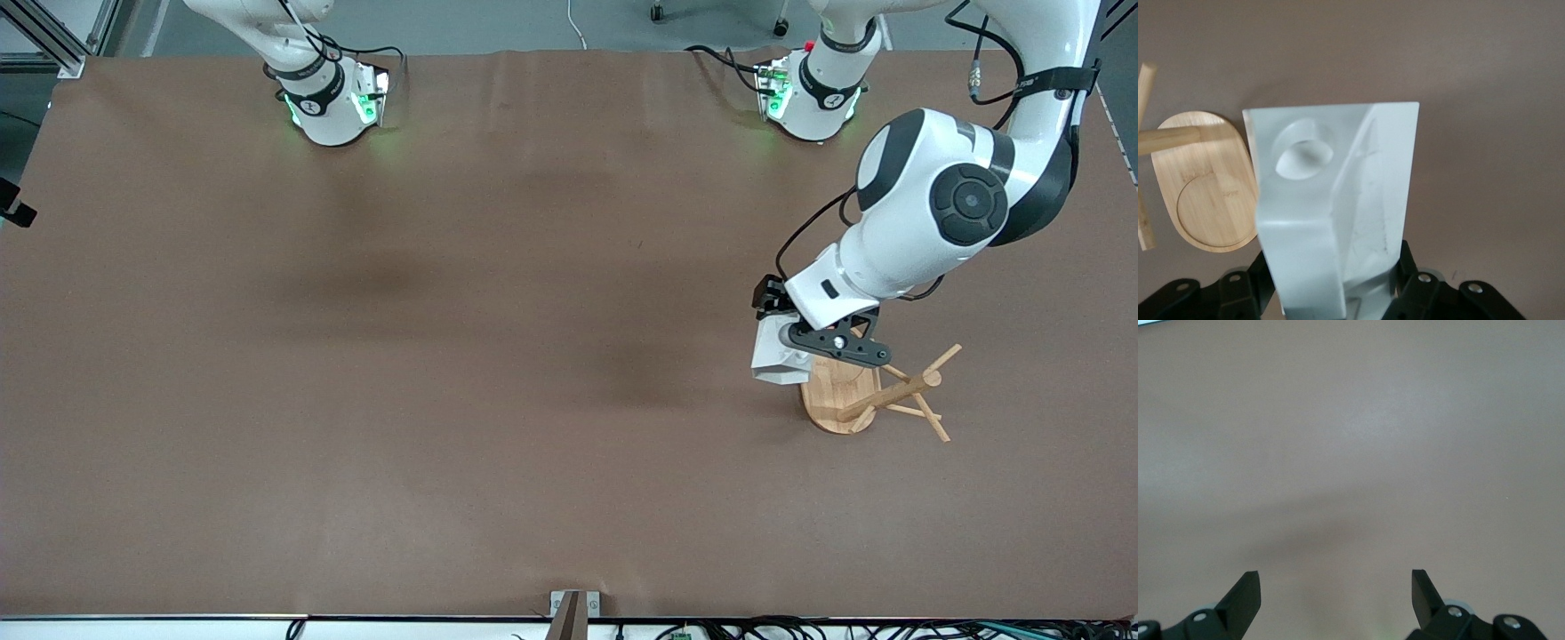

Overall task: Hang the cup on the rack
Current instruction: 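Carry the cup with the left gripper over the wooden rack, then lower the cup's handle hole onto a rack peg with the left gripper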

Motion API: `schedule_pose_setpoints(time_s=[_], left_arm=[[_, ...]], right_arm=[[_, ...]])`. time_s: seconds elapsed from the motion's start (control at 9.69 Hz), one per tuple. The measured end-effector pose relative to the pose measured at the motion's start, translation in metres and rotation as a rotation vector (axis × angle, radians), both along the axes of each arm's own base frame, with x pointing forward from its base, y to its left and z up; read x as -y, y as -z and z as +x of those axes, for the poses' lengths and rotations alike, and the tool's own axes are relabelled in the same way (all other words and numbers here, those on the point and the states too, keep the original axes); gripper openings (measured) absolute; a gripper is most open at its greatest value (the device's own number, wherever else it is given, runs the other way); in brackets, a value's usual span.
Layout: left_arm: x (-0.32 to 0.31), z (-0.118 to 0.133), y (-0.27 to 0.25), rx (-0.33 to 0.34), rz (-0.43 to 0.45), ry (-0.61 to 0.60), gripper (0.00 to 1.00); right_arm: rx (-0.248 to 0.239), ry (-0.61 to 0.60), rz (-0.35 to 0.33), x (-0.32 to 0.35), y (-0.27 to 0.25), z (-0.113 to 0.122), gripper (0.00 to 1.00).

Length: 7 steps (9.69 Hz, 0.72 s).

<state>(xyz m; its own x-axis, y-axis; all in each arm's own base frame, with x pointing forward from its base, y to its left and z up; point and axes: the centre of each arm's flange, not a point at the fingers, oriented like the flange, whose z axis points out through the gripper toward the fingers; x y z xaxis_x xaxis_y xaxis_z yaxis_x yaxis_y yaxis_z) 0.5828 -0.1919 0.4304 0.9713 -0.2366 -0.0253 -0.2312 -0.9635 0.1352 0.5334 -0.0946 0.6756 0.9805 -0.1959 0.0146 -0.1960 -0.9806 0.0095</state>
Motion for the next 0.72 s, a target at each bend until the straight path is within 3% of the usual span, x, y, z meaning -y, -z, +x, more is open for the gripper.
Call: schedule_pose_setpoints(time_s=[0.72], left_arm=[[-0.071, 0.002, 0.029, -0.015, 0.025, 0.135, 0.71]], right_arm=[[0.000, -0.004, 0.001, -0.002, 0.001, 0.001, 1.00]])
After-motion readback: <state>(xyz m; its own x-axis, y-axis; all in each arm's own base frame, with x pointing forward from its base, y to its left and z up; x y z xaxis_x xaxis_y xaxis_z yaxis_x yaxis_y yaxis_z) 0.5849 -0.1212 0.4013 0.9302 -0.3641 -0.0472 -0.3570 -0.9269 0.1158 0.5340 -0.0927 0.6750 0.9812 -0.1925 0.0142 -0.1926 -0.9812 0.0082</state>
